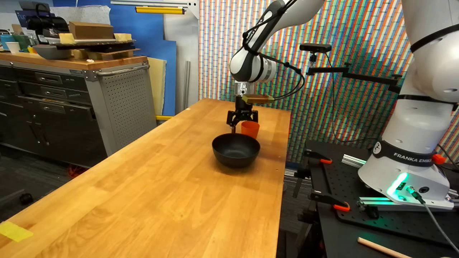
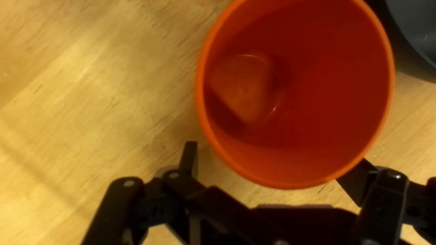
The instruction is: Pick up the orange cup and put it in the bowl
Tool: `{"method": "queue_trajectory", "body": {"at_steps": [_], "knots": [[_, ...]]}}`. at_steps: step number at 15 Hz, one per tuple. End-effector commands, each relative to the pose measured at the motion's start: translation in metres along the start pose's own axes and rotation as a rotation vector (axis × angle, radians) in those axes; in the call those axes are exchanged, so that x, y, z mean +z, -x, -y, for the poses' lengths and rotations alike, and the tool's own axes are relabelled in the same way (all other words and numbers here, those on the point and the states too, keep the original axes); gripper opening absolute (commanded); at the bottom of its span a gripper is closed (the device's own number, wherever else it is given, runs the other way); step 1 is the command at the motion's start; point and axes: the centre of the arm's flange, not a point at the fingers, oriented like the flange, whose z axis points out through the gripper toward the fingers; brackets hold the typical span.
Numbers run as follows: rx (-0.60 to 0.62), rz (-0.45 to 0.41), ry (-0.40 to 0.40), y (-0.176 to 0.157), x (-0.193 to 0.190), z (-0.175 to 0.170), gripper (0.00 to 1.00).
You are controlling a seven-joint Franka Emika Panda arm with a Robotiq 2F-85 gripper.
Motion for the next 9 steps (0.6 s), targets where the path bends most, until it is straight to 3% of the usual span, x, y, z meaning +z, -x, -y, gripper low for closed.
{"method": "queue_trajectory", "body": {"at_steps": [1, 5, 9], "knots": [[0.029, -0.082, 0.022, 0.027, -0.02, 0.009, 1.0], [0.008, -0.142, 0.02, 0.057, -0.033, 0.019, 1.0], [0.03, -0.136, 0.015, 0.079, -0.029, 0.011, 1.0]]}}
